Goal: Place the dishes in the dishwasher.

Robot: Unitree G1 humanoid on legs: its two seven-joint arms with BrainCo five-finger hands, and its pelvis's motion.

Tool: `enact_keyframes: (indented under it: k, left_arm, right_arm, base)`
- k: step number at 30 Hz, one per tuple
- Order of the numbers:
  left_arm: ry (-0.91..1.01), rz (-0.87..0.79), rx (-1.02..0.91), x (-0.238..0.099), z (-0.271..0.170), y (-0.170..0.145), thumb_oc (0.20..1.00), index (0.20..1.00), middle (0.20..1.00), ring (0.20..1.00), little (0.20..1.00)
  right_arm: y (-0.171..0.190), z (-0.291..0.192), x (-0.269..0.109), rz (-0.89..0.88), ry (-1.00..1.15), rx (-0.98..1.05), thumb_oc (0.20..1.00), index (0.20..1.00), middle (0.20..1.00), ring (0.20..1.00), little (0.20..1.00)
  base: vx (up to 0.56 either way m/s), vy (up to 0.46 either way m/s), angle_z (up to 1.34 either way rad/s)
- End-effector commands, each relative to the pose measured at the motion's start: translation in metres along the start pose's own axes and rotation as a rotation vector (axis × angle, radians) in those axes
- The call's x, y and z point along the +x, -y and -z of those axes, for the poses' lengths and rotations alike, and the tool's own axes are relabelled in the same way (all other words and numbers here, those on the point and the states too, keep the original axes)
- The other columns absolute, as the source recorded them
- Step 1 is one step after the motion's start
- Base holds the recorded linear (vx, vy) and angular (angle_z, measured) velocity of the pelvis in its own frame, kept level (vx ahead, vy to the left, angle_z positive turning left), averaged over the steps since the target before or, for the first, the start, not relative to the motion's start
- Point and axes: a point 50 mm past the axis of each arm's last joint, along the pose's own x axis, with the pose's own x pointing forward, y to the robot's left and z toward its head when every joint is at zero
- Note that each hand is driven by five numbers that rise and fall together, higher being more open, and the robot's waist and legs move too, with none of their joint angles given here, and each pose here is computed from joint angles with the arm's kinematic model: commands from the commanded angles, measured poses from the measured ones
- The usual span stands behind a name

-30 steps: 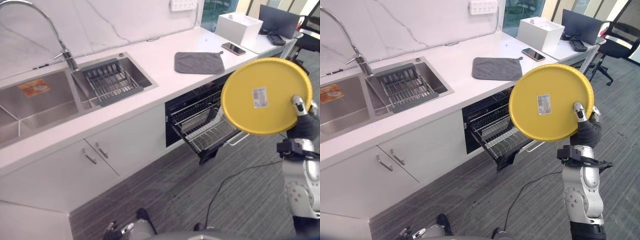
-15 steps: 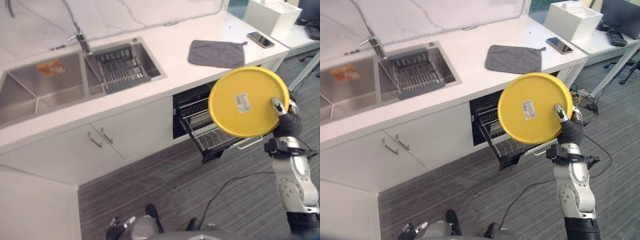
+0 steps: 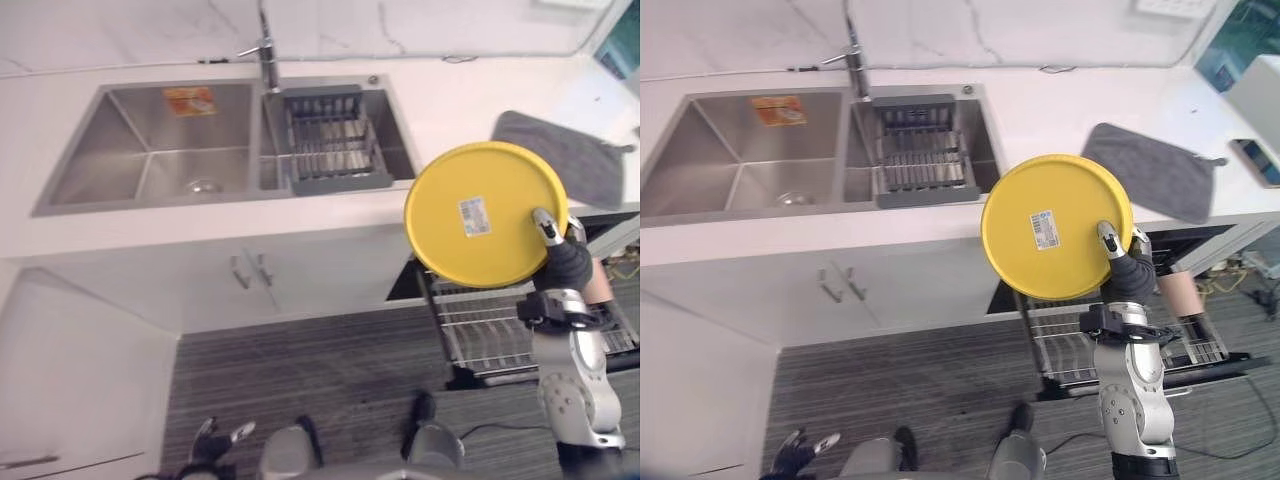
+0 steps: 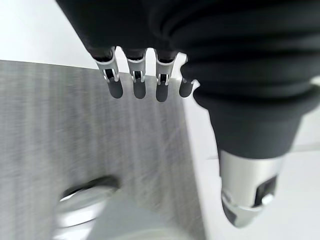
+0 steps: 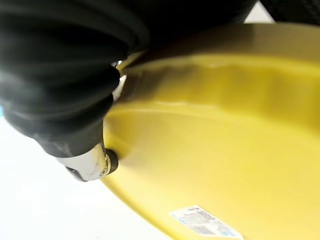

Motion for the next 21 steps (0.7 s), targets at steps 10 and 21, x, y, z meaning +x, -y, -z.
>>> enact_keyframes:
  k: [10,21]
  left_arm:
    - [0.101,0.068,-0.088,0.003,-0.029,0.028,1.0,1.0,1.0,1.0,1.0]
    - [0.119,0.019,-0.031,0.01,-0.036,0.002,1.0,1.0,1.0,1.0,1.0]
  right_arm:
    - [0.001,-0.053,0.022,0.011,0.256,-0.15,0.2,0.2,0.2,0.2,0.2]
    - [0.029,-0.068,0.017,0.014,0.293,-0.837,0.2,0.2,0.2,0.2,0.2]
  base:
    - [0.06,-0.037,-0.13]
    - [0.04,0.111,0.12]
